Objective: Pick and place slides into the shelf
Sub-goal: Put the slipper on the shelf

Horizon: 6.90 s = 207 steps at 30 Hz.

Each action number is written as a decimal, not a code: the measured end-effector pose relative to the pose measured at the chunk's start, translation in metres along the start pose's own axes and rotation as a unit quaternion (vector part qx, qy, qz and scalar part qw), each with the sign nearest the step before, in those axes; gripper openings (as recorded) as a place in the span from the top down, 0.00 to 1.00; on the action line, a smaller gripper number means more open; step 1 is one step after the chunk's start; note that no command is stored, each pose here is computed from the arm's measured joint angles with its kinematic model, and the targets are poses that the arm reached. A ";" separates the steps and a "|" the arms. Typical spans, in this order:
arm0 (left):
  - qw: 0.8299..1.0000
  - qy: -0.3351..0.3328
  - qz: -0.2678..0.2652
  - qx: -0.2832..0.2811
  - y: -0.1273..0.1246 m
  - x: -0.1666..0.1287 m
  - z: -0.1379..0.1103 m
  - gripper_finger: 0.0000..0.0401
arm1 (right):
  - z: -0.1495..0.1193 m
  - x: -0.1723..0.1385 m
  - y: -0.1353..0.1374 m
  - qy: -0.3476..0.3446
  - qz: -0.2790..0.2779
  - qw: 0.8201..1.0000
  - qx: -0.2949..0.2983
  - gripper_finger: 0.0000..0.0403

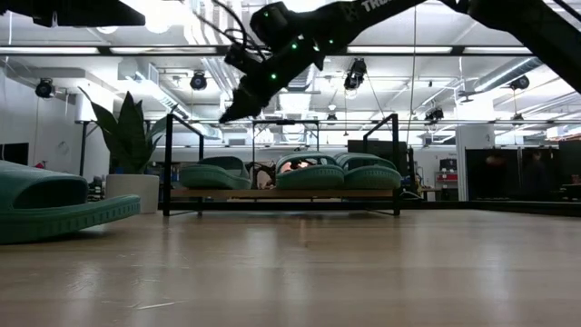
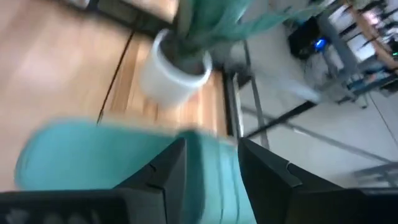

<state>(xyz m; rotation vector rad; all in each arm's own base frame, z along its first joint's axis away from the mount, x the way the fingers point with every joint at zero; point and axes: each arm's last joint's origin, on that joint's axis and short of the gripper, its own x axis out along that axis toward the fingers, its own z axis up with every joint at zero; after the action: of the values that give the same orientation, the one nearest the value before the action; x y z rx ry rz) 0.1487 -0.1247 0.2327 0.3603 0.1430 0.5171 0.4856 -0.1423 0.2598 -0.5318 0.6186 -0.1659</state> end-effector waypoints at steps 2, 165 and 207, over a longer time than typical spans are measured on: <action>1.000 -0.001 -0.001 0.007 0.000 0.000 0.001 0.69 | -0.005 0.000 0.003 0.037 -0.002 0.999 -0.025 0.67; 0.845 0.470 0.068 0.245 0.162 0.266 -0.075 0.98 | -0.083 -0.285 0.191 -0.267 -0.028 0.963 -0.024 0.84; 0.801 0.472 0.103 0.355 0.176 0.271 -0.075 1.00 | -0.083 -0.285 0.191 -0.267 -0.027 0.963 -0.023 0.84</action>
<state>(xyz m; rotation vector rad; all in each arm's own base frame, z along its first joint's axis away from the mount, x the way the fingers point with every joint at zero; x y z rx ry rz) 0.2847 0.1772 0.2164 0.8348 1.3137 0.8208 0.2050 0.0721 0.2476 -0.6084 0.0810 -0.0546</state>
